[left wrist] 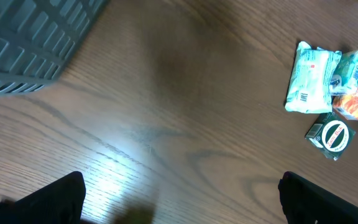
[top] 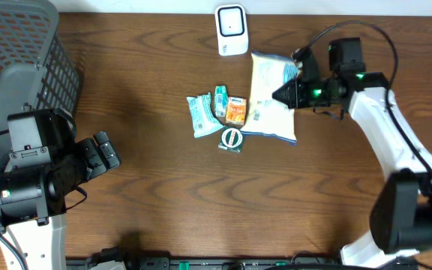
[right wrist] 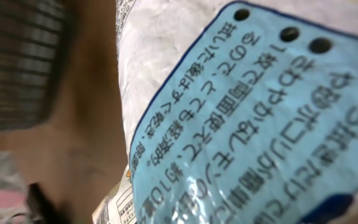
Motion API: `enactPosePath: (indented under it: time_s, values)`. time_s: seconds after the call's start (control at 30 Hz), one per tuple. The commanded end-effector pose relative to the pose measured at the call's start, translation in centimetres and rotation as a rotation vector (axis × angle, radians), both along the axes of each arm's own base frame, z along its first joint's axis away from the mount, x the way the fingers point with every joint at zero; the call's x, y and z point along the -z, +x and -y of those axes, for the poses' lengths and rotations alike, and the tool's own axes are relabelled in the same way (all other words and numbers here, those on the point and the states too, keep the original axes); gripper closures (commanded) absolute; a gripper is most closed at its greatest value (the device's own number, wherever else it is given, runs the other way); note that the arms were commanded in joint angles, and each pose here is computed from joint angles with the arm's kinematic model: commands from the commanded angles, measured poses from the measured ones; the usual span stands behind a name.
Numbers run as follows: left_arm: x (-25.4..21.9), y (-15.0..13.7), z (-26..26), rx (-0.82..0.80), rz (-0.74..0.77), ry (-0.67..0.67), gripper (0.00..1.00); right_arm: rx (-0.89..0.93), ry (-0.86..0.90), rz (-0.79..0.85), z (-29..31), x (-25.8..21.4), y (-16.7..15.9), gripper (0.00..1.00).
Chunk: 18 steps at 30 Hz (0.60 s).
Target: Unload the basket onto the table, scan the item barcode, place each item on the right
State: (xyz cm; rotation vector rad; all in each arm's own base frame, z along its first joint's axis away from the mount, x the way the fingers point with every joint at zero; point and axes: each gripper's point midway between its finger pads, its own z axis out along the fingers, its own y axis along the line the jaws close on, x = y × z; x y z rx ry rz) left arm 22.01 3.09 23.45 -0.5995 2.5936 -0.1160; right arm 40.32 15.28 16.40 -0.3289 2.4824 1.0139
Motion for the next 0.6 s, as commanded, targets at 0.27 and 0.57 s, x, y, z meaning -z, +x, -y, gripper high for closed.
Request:
enactPosePath:
  time_s: [0.27, 0.57]
  values:
    - [0.1, -0.1, -0.4, -0.021, -0.006, 0.01, 0.02, -0.263, 0.494, 0.128, -4.7, -11.2, -1.9, 0.99]
    - [0.1, -0.1, -0.4, -0.021, -0.005, 0.009, 0.03, -0.312, 0.511, 0.266, -6.0, -13.7, -1.1, 0.99]
